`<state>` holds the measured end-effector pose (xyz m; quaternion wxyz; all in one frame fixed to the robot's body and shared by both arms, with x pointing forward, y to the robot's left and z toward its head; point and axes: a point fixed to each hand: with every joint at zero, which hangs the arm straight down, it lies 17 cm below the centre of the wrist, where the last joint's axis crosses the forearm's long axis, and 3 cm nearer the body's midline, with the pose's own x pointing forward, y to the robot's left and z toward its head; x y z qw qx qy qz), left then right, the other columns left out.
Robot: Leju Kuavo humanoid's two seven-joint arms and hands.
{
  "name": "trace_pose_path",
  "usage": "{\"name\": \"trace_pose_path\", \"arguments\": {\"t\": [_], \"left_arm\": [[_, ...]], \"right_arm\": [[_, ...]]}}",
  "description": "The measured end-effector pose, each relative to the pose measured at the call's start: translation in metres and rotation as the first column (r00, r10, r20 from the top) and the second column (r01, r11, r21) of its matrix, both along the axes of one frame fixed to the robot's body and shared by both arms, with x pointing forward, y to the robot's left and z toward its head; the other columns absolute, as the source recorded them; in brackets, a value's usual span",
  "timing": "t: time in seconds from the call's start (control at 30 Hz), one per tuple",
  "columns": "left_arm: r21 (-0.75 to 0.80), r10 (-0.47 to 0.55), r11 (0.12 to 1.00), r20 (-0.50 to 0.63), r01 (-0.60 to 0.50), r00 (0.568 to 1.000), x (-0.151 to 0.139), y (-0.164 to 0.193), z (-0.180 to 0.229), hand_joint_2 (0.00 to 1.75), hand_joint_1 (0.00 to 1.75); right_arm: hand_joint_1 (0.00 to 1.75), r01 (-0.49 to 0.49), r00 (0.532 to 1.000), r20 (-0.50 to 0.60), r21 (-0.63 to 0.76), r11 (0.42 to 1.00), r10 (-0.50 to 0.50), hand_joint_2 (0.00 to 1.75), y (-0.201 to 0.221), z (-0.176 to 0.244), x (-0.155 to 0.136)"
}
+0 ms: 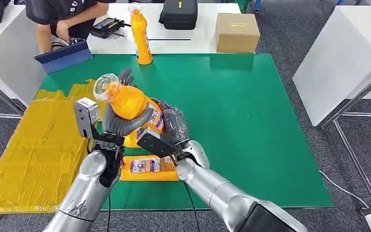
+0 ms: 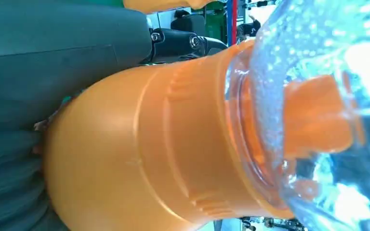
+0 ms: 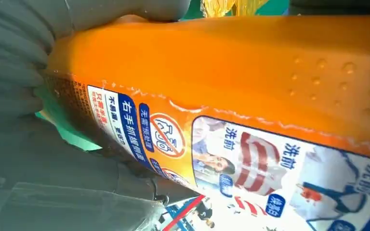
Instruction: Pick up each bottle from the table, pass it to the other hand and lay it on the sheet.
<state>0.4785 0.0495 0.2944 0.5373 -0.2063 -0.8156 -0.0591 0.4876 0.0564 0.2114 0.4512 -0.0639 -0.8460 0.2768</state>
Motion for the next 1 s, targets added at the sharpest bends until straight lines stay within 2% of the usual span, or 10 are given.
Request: {"name": "trace_pose_path", "arguments": {"t": [1.0], "left_arm": [[-0.035, -0.042, 0.998, 0.006, 0.042, 0.999, 0.0, -0.003, 0.013, 1.75, 0.0]], "right_arm": [[1.75, 0.038, 0.998, 0.043, -0.016, 0.999, -0.037, 1.75, 0.002, 0.017, 0.004]]}}
